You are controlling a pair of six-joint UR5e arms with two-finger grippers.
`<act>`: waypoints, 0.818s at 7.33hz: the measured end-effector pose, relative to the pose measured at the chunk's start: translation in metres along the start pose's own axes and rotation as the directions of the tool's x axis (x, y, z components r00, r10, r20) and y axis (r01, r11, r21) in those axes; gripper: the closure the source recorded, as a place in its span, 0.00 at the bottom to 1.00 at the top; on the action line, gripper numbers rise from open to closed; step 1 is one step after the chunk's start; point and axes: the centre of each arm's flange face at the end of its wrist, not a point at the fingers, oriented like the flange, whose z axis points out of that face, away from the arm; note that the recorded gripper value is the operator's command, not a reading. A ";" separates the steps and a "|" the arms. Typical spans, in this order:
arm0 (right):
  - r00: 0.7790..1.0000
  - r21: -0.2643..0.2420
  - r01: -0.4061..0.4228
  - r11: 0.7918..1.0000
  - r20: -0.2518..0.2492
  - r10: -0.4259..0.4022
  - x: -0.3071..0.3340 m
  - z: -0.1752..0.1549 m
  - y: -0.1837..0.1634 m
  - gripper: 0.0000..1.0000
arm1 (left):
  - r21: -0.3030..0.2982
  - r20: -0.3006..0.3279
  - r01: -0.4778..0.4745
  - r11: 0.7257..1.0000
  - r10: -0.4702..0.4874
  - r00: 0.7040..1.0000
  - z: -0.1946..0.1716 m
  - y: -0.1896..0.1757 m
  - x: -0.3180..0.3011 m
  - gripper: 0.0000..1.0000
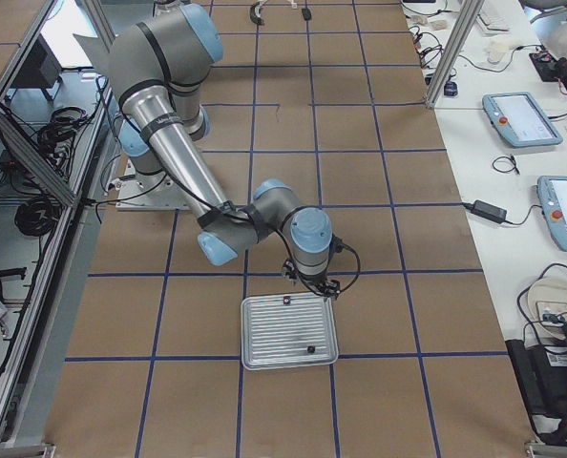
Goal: Place bearing gear from tray to pile
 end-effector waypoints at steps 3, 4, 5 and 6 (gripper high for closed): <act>1.000 -0.009 -0.014 1.000 -0.019 0.014 0.043 0.056 0.061 0.16 | 0.002 0.000 0.001 1.000 -0.001 1.000 -0.001 0.001 -0.001 0.00; 0.998 -0.010 -0.058 0.998 -0.014 0.058 0.052 0.070 0.069 0.16 | 0.003 0.000 0.002 1.000 -0.002 1.000 -0.002 0.001 -0.002 0.00; 0.997 -0.011 -0.079 0.997 -0.006 0.079 0.055 0.077 0.072 0.19 | 0.003 -0.001 0.003 1.000 -0.003 1.000 -0.002 0.001 -0.002 0.00; 0.996 -0.015 -0.087 0.996 0.000 0.087 0.056 0.080 0.074 0.22 | 0.003 -0.003 0.003 1.000 -0.003 1.000 -0.001 0.002 -0.002 0.00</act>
